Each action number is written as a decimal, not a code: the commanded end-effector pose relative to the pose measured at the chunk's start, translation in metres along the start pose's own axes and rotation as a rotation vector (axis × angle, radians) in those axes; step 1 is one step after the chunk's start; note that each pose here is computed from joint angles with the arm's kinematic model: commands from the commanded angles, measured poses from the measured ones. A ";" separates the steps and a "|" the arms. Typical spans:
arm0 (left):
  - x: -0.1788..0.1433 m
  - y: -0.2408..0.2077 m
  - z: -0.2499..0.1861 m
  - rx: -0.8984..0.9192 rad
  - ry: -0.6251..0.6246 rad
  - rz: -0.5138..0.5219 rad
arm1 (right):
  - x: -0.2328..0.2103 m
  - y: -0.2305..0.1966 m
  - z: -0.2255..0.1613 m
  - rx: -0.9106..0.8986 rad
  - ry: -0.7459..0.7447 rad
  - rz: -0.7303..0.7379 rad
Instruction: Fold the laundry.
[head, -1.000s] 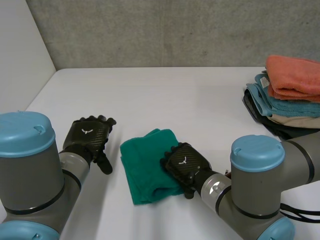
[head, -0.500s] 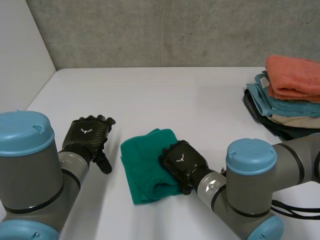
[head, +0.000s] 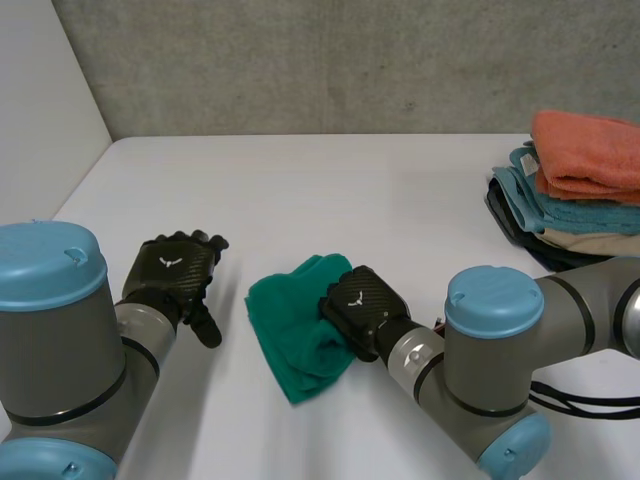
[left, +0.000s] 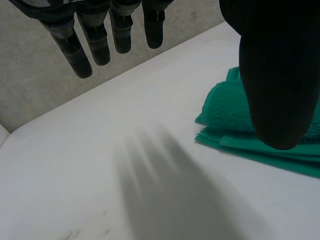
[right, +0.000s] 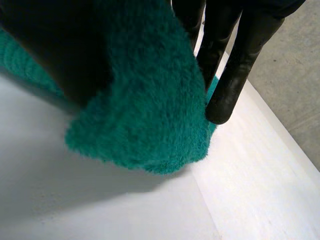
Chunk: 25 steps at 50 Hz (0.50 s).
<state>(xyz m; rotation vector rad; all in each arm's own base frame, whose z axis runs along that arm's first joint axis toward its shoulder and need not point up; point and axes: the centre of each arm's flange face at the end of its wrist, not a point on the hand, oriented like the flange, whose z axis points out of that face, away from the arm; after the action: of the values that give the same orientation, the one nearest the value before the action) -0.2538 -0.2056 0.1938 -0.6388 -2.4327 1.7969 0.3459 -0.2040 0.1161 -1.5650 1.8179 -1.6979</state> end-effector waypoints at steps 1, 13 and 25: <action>-0.001 0.001 0.000 -0.002 -0.002 -0.001 | 0.005 -0.005 0.004 0.029 0.024 -0.011; -0.007 0.001 0.004 -0.008 -0.023 -0.007 | 0.101 -0.053 0.020 0.185 0.289 -0.224; -0.006 0.002 0.003 -0.008 -0.022 -0.008 | 0.315 -0.062 -0.023 0.222 0.781 -0.294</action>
<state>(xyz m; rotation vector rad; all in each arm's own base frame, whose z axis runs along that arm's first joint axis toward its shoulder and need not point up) -0.2484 -0.2109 0.1921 -0.6117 -2.4537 1.8028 0.2927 -0.3682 0.2859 -1.3715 1.5683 -2.6338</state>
